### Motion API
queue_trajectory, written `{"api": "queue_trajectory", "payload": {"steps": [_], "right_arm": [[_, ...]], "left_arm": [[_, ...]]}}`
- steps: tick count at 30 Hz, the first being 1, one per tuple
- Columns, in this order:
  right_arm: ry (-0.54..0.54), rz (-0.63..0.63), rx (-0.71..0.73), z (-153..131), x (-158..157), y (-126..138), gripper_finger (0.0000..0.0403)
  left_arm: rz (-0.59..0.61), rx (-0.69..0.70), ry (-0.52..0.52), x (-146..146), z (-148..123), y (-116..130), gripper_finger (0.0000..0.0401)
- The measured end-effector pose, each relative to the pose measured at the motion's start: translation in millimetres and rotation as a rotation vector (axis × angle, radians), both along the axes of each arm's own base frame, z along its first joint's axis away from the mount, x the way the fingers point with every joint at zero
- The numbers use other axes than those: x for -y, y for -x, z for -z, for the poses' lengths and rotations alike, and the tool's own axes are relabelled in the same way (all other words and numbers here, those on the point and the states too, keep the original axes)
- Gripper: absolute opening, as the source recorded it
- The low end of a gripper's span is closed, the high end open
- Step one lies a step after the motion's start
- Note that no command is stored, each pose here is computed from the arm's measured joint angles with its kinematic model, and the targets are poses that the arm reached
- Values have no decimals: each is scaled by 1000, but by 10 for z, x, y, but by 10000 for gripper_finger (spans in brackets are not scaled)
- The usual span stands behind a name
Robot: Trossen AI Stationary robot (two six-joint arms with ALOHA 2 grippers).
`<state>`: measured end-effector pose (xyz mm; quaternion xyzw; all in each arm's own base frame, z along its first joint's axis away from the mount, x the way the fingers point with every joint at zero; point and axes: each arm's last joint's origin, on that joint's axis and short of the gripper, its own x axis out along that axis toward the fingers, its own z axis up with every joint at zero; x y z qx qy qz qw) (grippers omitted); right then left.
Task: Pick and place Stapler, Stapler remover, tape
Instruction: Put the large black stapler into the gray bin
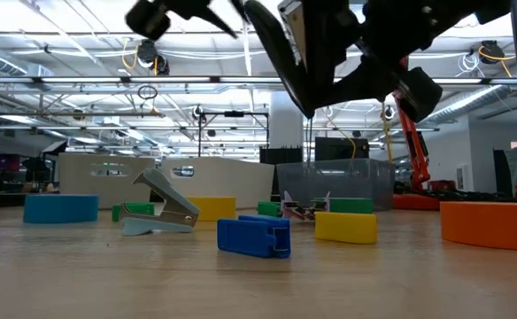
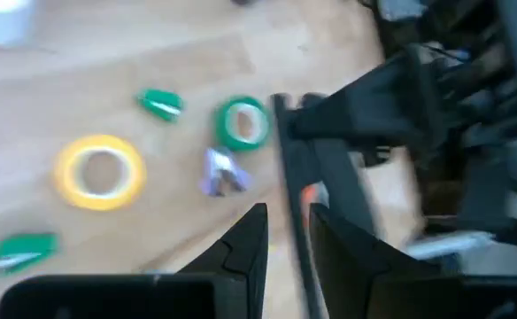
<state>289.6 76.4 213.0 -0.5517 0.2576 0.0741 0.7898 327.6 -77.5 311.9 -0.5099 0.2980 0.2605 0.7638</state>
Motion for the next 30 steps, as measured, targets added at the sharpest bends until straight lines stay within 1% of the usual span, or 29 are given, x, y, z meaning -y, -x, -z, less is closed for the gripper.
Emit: {"api": "queue_trajectory", "payload": {"steps": [4, 9, 13, 16, 21, 26, 30], "right_arm": [[-84, 102, 13, 8, 76, -9, 138], [-201, 199, 29, 1, 160, -28, 138], [-310, 292, 49, -81, 230, -74, 138], [-386, 362, 45, -149, 262, -96, 138], [-493, 444, 19, -230, 255, -100, 138], [-686, 502, -6, -273, 278, -113, 138], [-753, 543, 10, -283, 280, -118, 138]], "left_arm": [[-26, 16, -87, 137, -4, 53, 88], [-38, 33, -132, 303, 0, 110, 88], [-76, 60, -181, 415, -3, 159, 88], [-98, 80, -191, 482, -9, 190, 88], [-124, 99, -229, 532, -13, 222, 88], [-166, 124, -281, 540, -24, 235, 88], [-177, 130, -291, 537, -26, 236, 88]]}}
